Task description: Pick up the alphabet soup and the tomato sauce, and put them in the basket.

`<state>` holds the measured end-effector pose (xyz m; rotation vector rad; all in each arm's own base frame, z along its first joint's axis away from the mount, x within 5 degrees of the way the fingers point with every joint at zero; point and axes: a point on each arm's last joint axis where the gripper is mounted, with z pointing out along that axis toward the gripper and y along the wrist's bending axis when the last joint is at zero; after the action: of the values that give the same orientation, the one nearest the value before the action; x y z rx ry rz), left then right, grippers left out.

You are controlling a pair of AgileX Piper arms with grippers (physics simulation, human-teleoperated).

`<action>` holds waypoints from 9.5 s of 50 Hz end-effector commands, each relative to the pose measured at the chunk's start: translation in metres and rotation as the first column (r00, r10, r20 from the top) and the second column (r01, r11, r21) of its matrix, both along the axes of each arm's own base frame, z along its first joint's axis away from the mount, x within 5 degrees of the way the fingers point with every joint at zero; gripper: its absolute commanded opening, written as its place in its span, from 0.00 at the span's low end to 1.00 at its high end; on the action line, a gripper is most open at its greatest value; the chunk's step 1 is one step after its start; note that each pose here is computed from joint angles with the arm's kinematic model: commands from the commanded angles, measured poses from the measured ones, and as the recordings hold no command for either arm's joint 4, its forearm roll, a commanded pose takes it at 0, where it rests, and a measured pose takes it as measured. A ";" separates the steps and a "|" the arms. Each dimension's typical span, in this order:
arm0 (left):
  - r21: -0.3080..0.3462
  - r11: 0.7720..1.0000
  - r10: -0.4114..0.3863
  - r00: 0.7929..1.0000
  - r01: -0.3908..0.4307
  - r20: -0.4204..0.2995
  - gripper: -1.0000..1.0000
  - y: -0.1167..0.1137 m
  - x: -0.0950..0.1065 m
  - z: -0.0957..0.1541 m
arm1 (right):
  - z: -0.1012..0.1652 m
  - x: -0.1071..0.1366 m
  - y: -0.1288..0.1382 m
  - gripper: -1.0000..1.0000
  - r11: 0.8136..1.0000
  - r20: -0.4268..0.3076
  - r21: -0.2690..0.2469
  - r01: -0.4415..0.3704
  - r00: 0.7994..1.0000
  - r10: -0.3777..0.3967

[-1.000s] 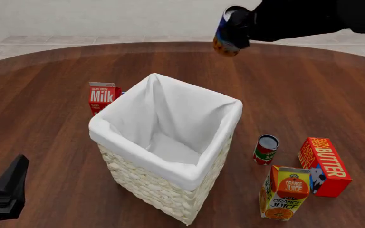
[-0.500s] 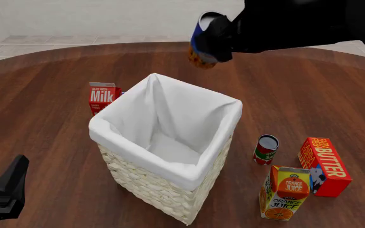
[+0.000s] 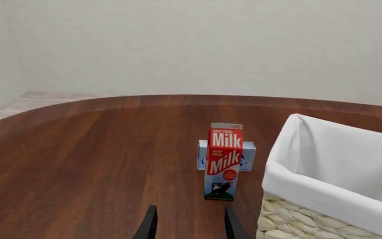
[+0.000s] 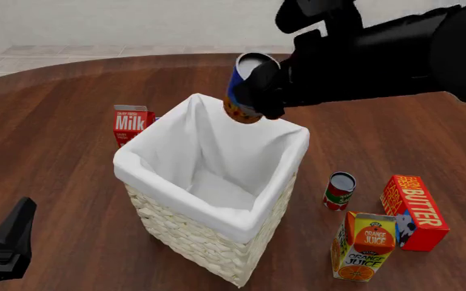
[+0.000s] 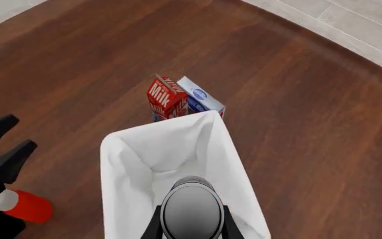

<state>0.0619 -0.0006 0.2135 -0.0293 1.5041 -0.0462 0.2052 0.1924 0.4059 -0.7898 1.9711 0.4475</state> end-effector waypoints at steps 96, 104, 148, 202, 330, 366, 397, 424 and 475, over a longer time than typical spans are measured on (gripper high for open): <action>-0.011 1.000 0.009 1.000 -0.009 0.001 1.00 0.001 0.007 0.002 | -0.089 0.020 0.059 0.00 0.983 -0.136 -0.148 -0.106 0.987 0.086; -0.011 1.000 0.009 1.000 -0.009 0.002 1.00 0.001 0.008 0.003 | -0.086 0.019 0.058 1.00 0.983 -0.126 -0.147 -0.111 0.988 0.093; -0.009 1.000 0.002 1.000 -0.002 0.003 1.00 0.000 -0.003 -0.001 | -0.042 0.015 0.039 1.00 0.989 -0.057 -0.117 -0.092 0.995 0.085; 0.000 1.000 -0.004 1.000 0.004 -0.003 1.00 0.000 -0.001 -0.001 | -0.020 0.023 -0.030 1.00 0.991 -0.014 -0.090 0.099 0.995 -0.101; 0.015 1.000 -0.021 1.000 0.021 -0.007 1.00 -0.001 0.004 0.000 | -0.093 0.043 -0.140 1.00 0.864 -0.111 -0.164 0.475 0.862 -0.495; 0.018 1.000 -0.017 1.000 0.017 -0.007 1.00 -0.001 0.002 0.000 | -0.139 0.067 -0.146 1.00 0.842 -0.166 -0.209 0.498 0.830 -0.532; 0.019 1.000 -0.015 1.000 0.016 -0.006 1.00 -0.001 0.002 0.000 | -0.162 0.066 -0.143 1.00 0.844 -0.190 -0.215 0.491 0.826 -0.530; 0.019 1.000 -0.015 1.000 0.015 -0.006 1.00 -0.001 0.002 0.000 | -0.183 0.069 -0.138 1.00 0.848 -0.225 -0.239 0.474 0.822 -0.523; 0.018 1.000 -0.014 1.000 0.014 -0.007 1.00 -0.001 0.001 -0.001 | -0.209 0.075 -0.143 1.00 0.838 -0.255 -0.273 0.473 0.804 -0.537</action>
<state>0.0631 -0.0015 0.2132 -0.0044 1.5121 -0.0435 0.2831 0.0498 0.2022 -0.2790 2.4520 0.0526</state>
